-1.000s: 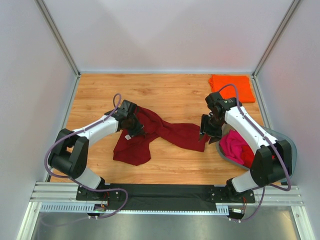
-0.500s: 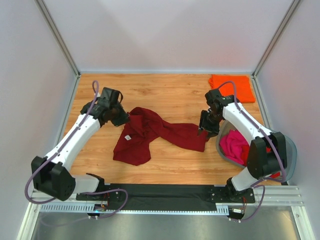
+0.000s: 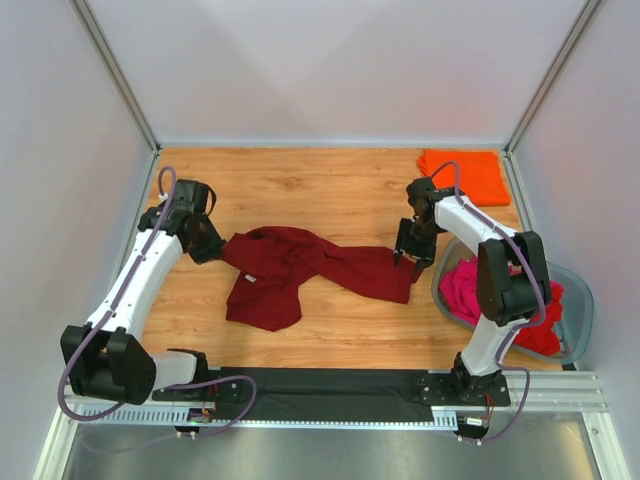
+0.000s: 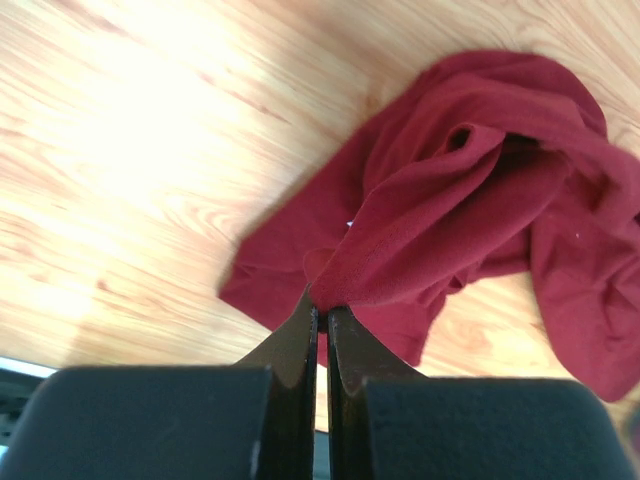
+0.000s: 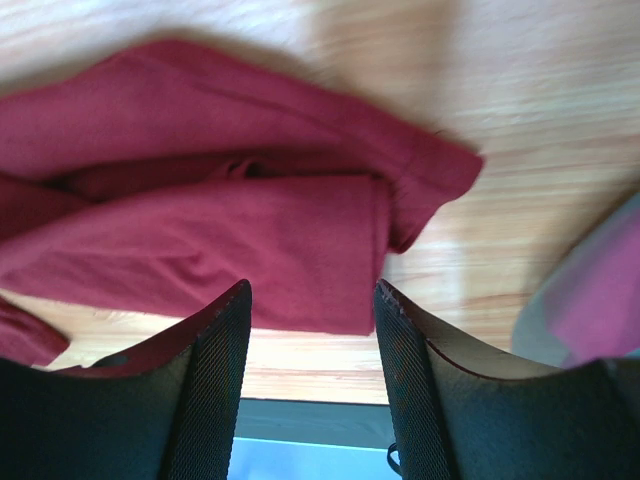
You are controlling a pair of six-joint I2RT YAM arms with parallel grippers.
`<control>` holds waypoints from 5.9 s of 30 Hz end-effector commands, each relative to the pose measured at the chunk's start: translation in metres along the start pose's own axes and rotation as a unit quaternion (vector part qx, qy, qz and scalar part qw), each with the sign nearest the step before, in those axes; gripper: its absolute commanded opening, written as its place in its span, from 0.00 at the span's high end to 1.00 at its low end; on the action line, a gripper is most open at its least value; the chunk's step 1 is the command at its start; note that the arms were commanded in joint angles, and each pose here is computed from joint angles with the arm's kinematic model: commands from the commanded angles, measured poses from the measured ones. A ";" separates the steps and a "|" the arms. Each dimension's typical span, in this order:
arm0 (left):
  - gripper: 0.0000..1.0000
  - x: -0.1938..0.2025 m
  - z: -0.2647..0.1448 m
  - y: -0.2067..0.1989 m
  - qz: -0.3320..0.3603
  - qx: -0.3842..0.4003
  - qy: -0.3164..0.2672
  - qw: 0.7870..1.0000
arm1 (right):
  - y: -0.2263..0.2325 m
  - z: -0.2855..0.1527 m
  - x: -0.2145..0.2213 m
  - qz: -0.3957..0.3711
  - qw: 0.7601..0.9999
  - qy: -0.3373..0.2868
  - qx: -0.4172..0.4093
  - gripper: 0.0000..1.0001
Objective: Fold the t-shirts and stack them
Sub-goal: Flatten the tshirt out
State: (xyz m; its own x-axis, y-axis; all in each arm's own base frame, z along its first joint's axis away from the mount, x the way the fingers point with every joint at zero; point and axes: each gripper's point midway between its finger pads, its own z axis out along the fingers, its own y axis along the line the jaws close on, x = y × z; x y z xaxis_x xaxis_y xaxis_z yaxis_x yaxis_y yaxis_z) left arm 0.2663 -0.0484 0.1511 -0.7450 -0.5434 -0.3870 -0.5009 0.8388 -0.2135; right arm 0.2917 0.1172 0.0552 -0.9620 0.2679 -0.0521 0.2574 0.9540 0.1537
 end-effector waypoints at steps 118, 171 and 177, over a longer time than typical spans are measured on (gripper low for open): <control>1.00 0.012 0.067 -0.019 -0.111 0.142 0.049 0.982 | -0.013 0.022 -0.031 -0.019 0.996 -0.077 0.050 0.88; 1.00 0.129 -0.011 0.036 -0.044 0.096 0.182 0.978 | -0.013 -0.102 0.084 -0.021 0.979 -0.193 -0.067 1.00; 0.94 0.151 0.004 0.029 0.017 0.069 0.261 0.963 | -0.007 -0.089 0.066 -0.038 0.983 -0.177 -0.032 1.00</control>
State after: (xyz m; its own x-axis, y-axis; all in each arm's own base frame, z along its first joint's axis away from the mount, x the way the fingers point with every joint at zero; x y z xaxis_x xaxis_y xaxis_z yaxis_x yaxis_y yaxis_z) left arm 0.1345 -0.0954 0.0809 -0.8497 -0.5149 0.1130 -0.5226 0.7947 -0.3088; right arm 0.1909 0.1119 0.1239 -0.9180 0.2433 -0.3132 0.1920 0.9637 0.1856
